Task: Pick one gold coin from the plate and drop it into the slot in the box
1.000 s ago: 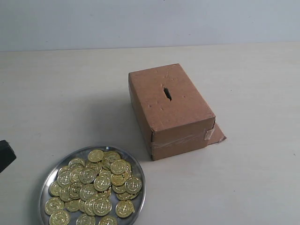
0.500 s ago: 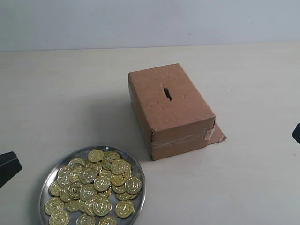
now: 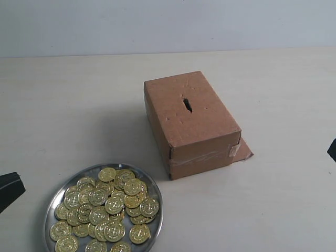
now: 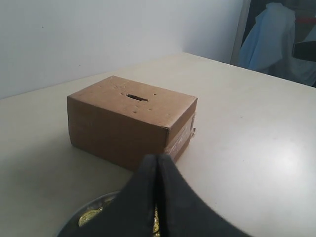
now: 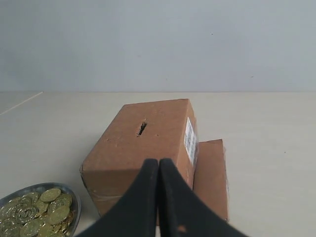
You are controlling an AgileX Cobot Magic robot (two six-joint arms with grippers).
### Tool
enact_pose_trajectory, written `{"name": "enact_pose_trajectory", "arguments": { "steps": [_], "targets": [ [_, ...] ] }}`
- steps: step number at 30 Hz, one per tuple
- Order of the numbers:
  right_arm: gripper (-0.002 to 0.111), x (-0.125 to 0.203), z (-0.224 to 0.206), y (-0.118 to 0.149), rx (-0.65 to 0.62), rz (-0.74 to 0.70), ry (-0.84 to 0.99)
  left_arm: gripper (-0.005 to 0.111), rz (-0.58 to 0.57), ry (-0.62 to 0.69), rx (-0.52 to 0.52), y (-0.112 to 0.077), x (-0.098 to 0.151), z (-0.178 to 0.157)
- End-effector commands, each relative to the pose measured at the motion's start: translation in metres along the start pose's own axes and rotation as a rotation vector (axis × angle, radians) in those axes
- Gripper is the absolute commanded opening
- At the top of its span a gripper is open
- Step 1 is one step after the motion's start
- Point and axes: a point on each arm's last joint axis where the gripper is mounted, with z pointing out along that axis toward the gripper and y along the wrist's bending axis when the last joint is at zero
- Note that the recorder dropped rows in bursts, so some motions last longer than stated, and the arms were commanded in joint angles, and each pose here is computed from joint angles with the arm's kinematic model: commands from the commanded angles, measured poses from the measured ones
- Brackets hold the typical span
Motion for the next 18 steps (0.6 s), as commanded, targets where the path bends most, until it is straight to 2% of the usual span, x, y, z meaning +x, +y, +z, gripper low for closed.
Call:
{"name": "enact_pose_trajectory", "arguments": {
  "steps": [1, 11, 18],
  "targets": [
    [0.0, 0.001, -0.001, 0.0, -0.004, -0.002, -0.004, 0.002, 0.001, -0.002, 0.005, 0.0, 0.001, 0.0],
    [0.0, 0.001, -0.001, -0.001, 0.002, -0.001, -0.008, 0.002, 0.001, -0.002, 0.005, 0.0, 0.001, 0.0],
    [0.0, -0.006, -0.009, -0.014, 0.214, -0.023, -0.12, 0.002, 0.001, -0.002, 0.005, 0.0, 0.001, 0.0]
  ]
}}
